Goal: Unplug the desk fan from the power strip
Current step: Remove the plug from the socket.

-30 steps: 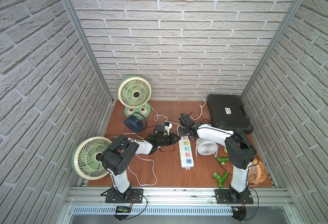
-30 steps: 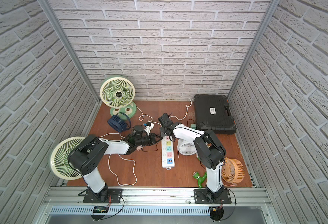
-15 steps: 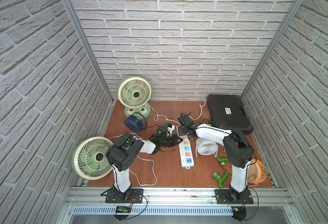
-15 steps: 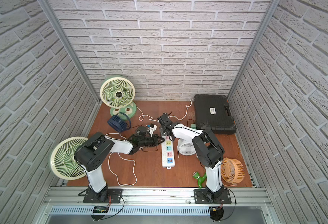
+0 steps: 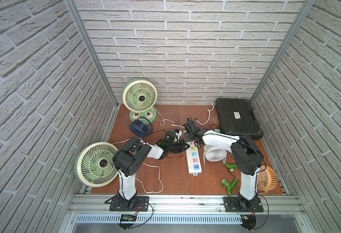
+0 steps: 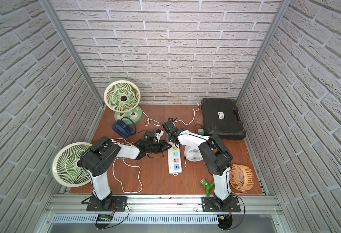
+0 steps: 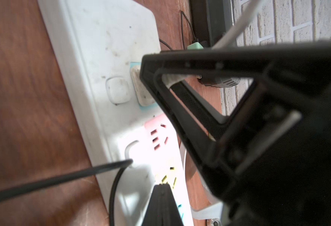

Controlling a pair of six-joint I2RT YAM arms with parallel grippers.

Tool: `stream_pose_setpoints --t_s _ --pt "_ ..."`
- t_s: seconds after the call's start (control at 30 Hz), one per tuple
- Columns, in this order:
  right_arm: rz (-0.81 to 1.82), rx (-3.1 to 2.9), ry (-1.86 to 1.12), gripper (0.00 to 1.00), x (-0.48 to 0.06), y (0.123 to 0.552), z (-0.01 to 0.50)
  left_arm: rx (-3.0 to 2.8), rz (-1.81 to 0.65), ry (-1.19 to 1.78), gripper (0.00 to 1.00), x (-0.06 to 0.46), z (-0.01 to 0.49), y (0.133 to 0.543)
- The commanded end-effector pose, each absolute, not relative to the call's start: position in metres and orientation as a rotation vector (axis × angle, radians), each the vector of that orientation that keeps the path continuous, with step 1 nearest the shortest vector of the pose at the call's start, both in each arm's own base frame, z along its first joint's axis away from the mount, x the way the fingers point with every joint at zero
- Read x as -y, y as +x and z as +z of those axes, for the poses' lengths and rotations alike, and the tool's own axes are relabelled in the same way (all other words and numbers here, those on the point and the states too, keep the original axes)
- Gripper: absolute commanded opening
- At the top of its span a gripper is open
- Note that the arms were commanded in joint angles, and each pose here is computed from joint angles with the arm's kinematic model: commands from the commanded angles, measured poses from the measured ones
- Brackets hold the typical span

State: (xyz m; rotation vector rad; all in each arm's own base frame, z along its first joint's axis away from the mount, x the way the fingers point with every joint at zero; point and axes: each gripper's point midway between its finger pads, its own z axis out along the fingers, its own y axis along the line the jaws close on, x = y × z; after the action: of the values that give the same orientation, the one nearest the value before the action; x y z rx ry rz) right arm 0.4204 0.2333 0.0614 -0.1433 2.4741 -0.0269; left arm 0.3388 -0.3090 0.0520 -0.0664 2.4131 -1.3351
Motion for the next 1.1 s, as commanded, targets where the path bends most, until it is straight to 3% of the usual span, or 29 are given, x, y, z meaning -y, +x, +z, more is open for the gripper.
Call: stream_pose_setpoints --t_s 0.0,0.2,0.43,0.6,0.9,1.07 --pt "-0.020 -2.387 -0.108 0.06 -0.234 0.419 0.082 -2.420 -1.294 -0.058 0.00 0.310 0.047 0.343" --pt "0.219 -2.374 -0.028 0.05 -0.242 0.418 0.083 -2.452 -1.268 -0.077 0.00 0.307 0.038 0.340" --pt "0.042 -2.363 -0.092 0.05 -0.243 0.413 0.085 -2.462 -1.254 -0.086 0.00 0.305 0.035 0.341" --pt "0.283 -2.382 0.016 0.05 -0.243 0.419 0.085 -2.470 -1.248 -0.087 0.00 0.305 0.033 0.340" --pt "0.058 -2.339 -0.064 0.06 -0.241 0.415 0.100 -2.476 -1.243 -0.092 0.00 0.304 0.031 0.340" --pt "0.300 -2.350 -0.007 0.06 -0.252 0.417 0.101 -2.482 -1.237 -0.092 0.00 0.304 0.029 0.340"
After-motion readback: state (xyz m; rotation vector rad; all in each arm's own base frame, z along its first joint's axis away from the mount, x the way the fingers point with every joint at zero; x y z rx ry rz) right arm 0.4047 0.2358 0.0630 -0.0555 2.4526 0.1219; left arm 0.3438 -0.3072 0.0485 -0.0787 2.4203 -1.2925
